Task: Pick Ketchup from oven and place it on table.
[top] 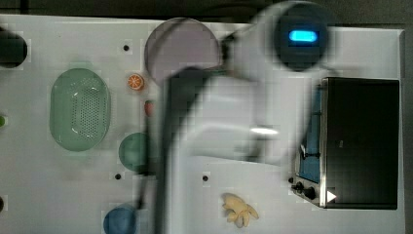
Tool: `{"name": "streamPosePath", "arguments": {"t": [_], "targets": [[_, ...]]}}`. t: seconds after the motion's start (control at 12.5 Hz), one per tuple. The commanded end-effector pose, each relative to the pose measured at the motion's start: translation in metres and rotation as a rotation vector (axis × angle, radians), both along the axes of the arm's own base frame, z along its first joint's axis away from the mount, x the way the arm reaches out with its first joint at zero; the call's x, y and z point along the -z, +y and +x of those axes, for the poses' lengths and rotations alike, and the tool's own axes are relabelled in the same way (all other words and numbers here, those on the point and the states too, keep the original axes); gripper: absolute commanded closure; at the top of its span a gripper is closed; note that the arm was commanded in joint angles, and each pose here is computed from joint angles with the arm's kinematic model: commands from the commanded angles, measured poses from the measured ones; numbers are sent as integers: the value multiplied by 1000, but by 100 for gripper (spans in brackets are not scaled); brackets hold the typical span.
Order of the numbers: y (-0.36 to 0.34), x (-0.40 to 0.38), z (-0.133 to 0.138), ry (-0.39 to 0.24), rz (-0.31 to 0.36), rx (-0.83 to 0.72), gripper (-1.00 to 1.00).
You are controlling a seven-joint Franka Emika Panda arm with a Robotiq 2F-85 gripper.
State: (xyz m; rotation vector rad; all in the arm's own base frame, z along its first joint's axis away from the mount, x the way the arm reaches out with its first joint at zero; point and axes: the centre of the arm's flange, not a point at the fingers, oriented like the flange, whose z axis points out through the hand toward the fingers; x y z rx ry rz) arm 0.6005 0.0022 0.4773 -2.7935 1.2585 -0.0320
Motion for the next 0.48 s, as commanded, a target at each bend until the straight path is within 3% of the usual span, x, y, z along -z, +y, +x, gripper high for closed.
{"name": "streamPosePath", "arguments": {"t": [0.08,0.48], "targets": [[0,83,-22,123,-7,31,-23],[-17,172,-60,121,-37,58,-23]]}}
